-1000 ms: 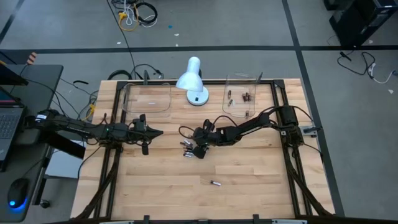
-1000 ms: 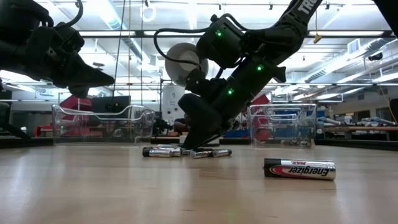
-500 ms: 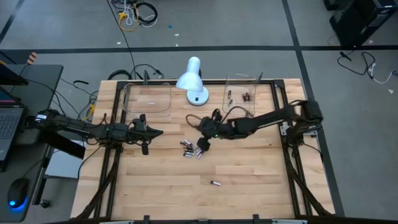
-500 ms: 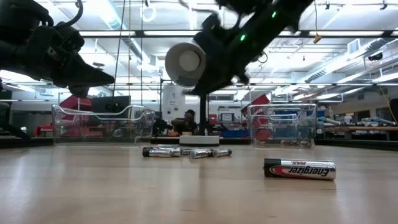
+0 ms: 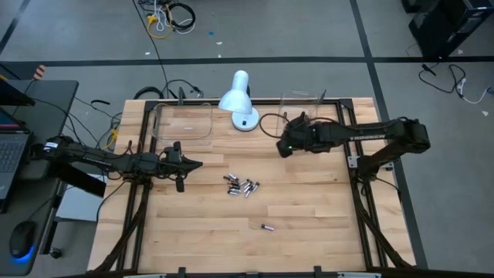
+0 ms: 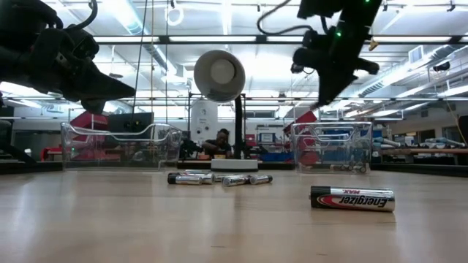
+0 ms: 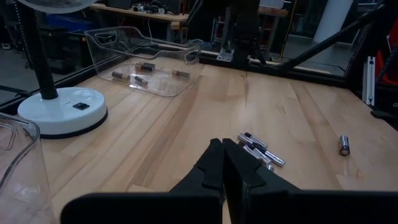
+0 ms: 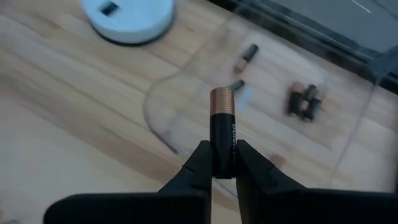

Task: Sort batteries
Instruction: Put the black battery in the transparent bin

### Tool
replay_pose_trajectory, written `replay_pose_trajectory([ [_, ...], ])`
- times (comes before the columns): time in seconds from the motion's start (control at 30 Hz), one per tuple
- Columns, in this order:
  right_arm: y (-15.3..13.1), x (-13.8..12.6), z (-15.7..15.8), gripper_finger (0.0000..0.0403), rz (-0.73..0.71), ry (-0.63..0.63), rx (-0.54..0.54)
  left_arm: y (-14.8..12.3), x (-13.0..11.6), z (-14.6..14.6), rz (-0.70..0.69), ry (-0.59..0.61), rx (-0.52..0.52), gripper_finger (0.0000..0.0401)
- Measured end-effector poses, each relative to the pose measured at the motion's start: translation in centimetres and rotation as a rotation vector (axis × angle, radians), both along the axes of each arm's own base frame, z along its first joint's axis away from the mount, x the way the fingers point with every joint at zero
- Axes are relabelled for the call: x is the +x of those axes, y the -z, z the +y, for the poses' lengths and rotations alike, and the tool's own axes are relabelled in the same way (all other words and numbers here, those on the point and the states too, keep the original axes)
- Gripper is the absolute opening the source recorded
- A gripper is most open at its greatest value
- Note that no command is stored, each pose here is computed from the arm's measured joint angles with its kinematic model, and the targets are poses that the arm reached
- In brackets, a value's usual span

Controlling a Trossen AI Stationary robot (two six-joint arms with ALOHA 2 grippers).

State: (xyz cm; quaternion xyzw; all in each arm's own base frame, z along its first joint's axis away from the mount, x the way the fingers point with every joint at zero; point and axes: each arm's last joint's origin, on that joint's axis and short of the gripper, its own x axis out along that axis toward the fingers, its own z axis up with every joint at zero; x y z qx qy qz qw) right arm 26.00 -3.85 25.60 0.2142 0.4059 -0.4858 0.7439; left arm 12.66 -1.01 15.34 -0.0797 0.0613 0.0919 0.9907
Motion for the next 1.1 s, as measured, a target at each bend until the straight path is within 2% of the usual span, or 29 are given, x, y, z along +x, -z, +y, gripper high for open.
replay_pose_trajectory([
  [0.53, 2.5, 1.1, -2.0, 0.0039, 0.126, -0.001, 0.034, 0.0, 0.0, 0.0, 0.002, -0.001, 0.001, 0.0002],
  [0.77, 3.8, 1.8, -2.3, 0.0071, 0.166, 0.001, 0.040, 0.0, 0.0, 0.0, 0.002, -0.001, 0.002, 0.0002],
  [1.1, 3.8, 2.0, -2.3, 0.0102, 0.144, 0.001, 0.028, 0.0, 0.0, 0.0, 0.001, -0.001, 0.000, 0.0002],
])
